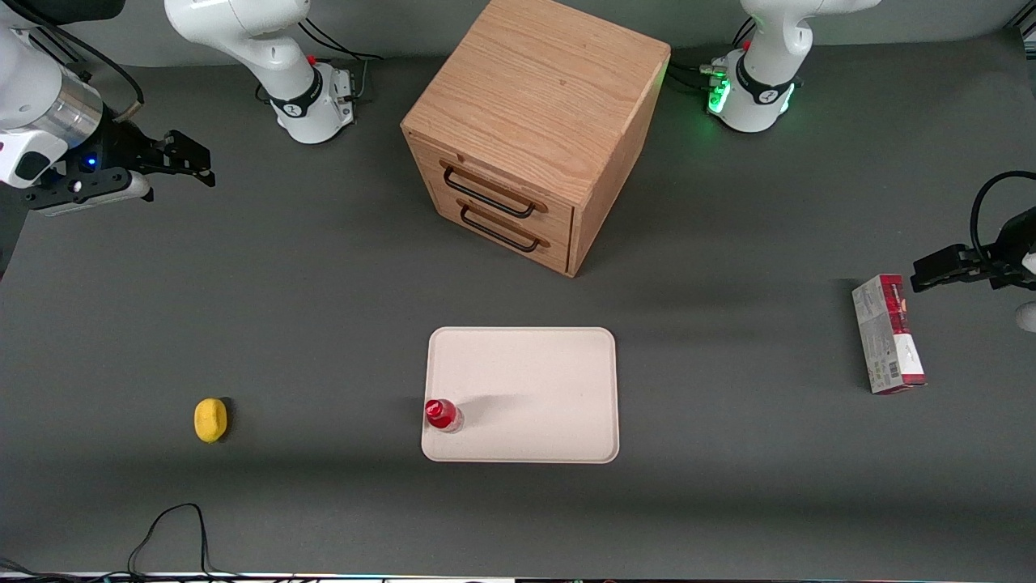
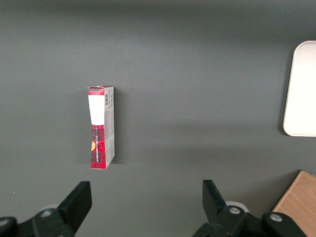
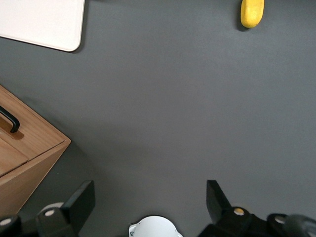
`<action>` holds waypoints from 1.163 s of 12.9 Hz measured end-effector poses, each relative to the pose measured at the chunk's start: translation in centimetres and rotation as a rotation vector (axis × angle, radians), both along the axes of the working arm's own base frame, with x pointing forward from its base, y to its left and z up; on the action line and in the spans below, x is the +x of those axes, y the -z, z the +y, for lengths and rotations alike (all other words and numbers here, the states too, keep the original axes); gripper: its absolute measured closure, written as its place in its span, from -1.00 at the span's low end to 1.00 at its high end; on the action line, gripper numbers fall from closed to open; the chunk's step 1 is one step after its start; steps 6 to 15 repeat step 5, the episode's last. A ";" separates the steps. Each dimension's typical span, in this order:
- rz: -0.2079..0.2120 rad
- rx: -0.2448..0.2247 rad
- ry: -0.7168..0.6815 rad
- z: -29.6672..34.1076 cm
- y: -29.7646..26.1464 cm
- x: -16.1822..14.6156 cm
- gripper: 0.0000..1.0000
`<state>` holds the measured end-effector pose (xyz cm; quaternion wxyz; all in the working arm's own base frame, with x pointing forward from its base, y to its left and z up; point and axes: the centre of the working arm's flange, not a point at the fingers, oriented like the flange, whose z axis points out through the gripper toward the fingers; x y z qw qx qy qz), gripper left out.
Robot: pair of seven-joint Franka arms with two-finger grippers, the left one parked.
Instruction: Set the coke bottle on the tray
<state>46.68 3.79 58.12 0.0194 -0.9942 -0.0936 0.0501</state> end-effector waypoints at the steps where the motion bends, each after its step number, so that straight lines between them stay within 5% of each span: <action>1: 0.005 0.003 -0.005 0.1 0.2 0.0 -1.00; 15: 0.014 0.024 -0.005 -0.4 0.6 0.2 -1.00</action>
